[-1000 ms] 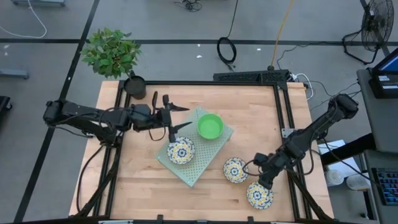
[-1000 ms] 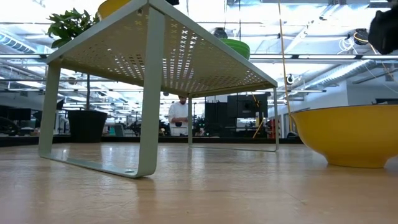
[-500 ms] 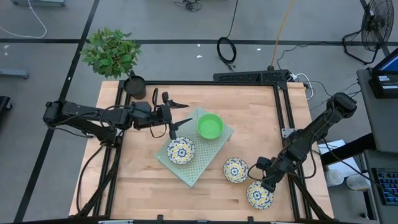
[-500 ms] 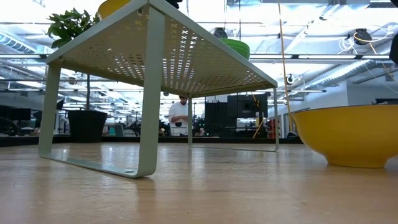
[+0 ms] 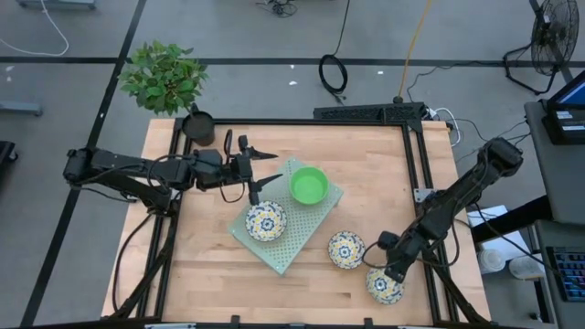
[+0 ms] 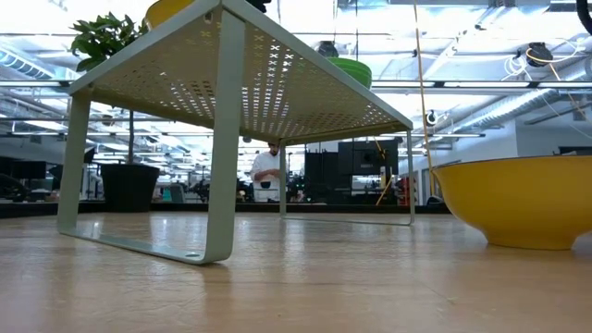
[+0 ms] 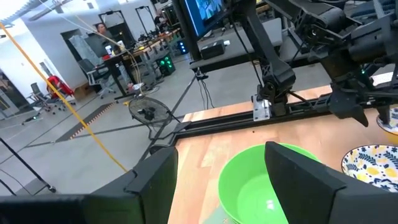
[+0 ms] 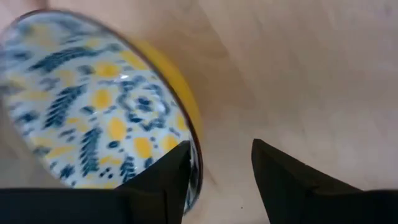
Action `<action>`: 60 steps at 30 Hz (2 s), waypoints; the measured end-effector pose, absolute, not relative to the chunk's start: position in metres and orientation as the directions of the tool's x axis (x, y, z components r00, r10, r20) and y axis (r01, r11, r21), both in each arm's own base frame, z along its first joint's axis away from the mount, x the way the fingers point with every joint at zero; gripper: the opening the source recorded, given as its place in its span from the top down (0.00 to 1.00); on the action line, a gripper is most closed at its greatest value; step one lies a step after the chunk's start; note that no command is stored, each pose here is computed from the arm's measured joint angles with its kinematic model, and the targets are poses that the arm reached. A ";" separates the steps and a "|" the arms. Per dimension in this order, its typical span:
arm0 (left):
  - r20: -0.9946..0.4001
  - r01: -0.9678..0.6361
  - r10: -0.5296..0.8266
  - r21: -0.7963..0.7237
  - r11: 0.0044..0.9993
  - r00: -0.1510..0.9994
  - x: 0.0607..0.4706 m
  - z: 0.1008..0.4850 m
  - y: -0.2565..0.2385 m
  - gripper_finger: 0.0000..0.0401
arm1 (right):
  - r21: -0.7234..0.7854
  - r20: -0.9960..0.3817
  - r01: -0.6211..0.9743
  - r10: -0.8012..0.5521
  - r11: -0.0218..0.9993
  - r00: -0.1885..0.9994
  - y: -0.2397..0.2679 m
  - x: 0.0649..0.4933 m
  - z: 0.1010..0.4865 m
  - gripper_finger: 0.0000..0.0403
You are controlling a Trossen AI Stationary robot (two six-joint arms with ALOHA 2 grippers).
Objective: Pick & Place Mini bowls
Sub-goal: Stack the bottom patterned bowl on the patterned bowl on the shelf
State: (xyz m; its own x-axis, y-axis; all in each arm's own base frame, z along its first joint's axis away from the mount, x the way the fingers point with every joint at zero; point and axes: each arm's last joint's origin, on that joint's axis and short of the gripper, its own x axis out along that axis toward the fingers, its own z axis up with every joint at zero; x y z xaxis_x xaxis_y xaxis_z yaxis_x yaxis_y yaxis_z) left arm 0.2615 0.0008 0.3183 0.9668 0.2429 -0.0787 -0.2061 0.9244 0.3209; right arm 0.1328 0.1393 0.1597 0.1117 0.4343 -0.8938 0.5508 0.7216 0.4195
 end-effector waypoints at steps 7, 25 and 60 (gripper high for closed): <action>-0.079 -0.206 0.243 0.321 0.924 0.967 0.261 0.318 0.001 0.39 | 0.423 -0.896 0.504 0.432 0.754 0.105 0.140 0.133 0.158 0.78; -0.078 -0.206 0.243 0.327 0.923 0.967 0.261 0.318 0.001 0.39 | 0.340 -0.936 0.469 0.340 0.815 0.088 0.118 0.124 0.166 0.99; -0.079 -0.204 0.243 0.333 0.920 0.967 0.261 0.318 0.001 0.39 | -0.031 -0.940 0.707 -0.260 0.706 0.219 0.076 0.121 0.166 1.00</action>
State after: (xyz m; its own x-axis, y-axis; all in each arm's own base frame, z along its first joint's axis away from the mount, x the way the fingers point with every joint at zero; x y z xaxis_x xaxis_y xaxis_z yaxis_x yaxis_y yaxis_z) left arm 0.2615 0.0008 0.3185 0.9669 0.2429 -0.0786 -0.2042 0.9204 0.3335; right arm 0.1208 0.0762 0.1658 0.2188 -0.2604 -0.9404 0.7071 0.7064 -0.0310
